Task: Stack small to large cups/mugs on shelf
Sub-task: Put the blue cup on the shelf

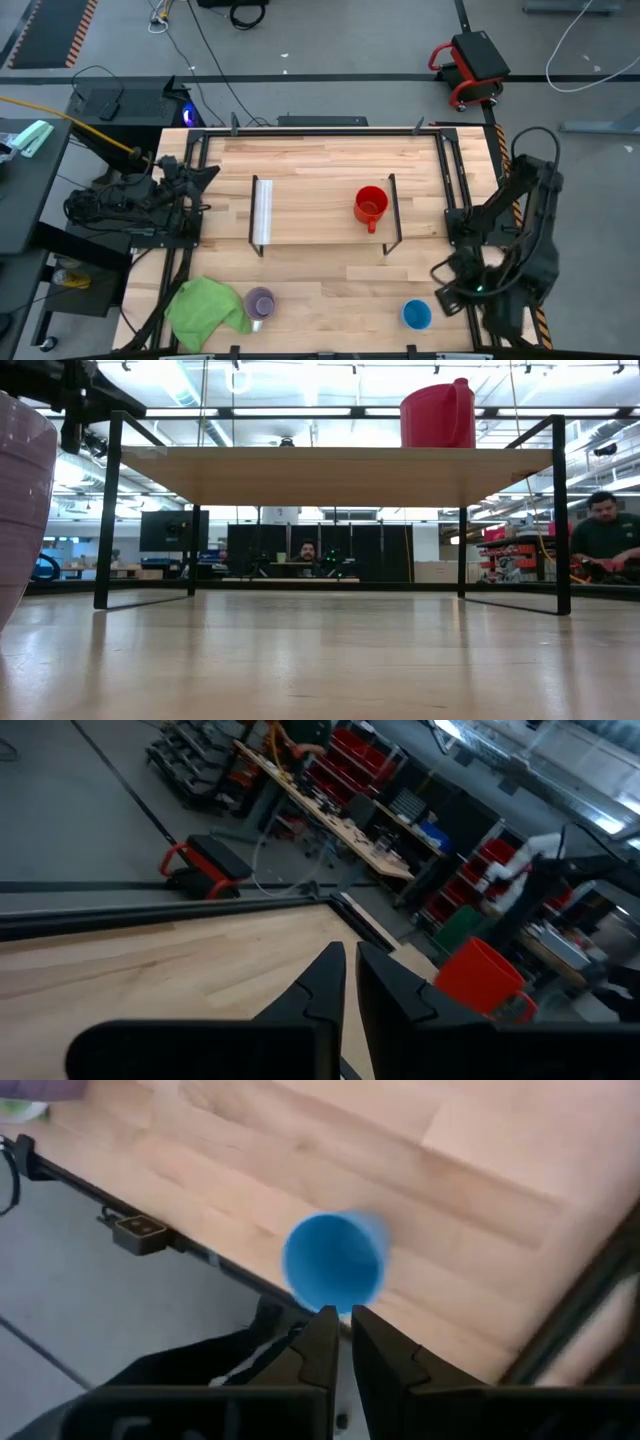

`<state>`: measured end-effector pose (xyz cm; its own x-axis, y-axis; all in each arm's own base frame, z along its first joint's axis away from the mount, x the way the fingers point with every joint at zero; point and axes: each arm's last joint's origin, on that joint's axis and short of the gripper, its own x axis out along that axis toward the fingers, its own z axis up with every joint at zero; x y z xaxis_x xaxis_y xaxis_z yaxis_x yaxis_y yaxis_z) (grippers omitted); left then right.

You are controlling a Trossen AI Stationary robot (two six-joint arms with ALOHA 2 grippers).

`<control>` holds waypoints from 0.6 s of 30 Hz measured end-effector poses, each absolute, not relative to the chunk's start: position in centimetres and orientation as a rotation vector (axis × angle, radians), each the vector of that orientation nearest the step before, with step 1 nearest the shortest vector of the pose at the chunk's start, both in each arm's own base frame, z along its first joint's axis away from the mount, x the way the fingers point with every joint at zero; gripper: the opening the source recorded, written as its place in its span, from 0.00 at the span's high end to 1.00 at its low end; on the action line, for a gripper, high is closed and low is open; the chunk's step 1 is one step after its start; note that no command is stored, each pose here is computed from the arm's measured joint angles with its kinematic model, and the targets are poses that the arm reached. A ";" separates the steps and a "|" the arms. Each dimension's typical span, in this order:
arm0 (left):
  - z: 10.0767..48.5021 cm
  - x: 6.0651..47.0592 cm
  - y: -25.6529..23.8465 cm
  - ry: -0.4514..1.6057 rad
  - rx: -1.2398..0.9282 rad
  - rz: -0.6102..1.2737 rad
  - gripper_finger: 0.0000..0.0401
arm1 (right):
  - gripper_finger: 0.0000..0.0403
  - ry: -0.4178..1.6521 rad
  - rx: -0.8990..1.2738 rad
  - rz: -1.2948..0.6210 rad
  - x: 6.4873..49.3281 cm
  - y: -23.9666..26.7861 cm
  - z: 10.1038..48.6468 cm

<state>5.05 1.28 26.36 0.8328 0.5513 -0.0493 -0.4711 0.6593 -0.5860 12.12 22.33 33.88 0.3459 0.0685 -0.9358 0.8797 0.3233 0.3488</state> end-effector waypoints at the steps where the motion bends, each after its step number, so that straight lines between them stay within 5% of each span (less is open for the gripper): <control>1: 26.3 5.1 1.2 -0.130 -0.624 0.565 0.92 | 0.90 1.088 1.125 -0.709 12.7 22.8 33.5; 18: 25.8 5.1 1.0 -0.049 -0.610 0.505 0.91 | 0.81 1.212 0.863 -0.908 15.2 25.9 27.6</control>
<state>5.15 1.04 25.80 0.8779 0.4679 -0.1024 -0.4398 0.7027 -0.5593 15.17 25.89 27.62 0.1156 -0.1102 -0.9872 0.9164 0.3952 0.0632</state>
